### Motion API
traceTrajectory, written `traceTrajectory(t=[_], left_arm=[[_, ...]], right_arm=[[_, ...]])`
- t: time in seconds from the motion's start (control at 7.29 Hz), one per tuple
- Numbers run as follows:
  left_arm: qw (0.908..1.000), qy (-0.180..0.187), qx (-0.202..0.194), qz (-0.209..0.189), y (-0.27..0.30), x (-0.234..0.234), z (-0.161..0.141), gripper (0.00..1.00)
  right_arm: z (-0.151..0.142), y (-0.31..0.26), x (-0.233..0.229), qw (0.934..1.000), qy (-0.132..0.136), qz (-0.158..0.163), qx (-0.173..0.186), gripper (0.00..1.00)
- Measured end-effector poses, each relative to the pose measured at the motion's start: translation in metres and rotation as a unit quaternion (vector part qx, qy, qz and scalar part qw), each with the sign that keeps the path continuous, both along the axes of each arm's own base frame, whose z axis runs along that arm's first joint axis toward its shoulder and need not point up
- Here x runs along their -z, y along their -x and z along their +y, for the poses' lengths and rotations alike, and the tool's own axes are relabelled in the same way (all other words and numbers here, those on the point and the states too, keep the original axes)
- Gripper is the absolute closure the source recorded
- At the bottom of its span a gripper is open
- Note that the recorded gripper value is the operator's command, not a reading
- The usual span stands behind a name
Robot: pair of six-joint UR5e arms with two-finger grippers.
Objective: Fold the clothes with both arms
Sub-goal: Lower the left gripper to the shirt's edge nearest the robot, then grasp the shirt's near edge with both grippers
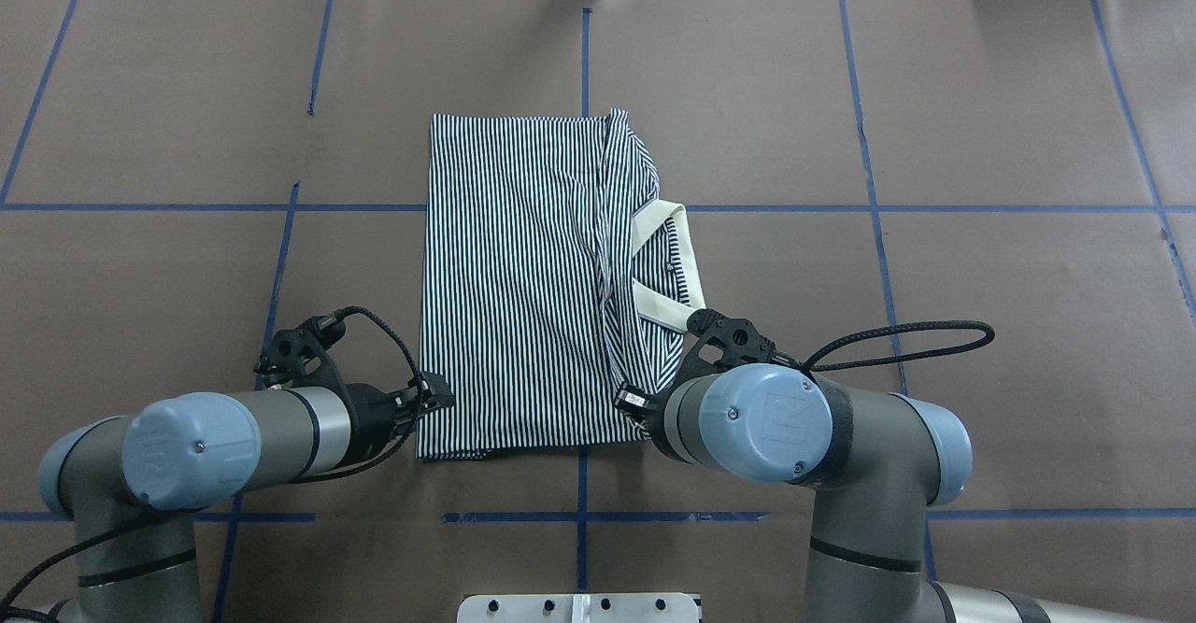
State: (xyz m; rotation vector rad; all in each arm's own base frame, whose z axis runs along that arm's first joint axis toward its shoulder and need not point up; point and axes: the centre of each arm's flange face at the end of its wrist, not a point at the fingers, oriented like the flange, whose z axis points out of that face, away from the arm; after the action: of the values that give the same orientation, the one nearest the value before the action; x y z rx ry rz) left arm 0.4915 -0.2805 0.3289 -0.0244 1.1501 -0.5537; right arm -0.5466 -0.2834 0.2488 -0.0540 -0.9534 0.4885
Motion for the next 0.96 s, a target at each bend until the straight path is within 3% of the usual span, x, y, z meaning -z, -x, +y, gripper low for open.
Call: traceTrajectory(t=[0.55,0.96], left_arm=[[0.9991,0.01,-0.017,-0.038,-0.014,-0.009,0.018,0.39],[0.9987,0.012,-0.02,-0.044,-0.016,-0.011,0.022,0.52]], right_arm=[[0.0,0.0,0.001,1.0,0.0,-0.001,0.001,1.0],[0.0,-0.001,0.001,1.0,0.001,-0.001,0.001,1.0]])
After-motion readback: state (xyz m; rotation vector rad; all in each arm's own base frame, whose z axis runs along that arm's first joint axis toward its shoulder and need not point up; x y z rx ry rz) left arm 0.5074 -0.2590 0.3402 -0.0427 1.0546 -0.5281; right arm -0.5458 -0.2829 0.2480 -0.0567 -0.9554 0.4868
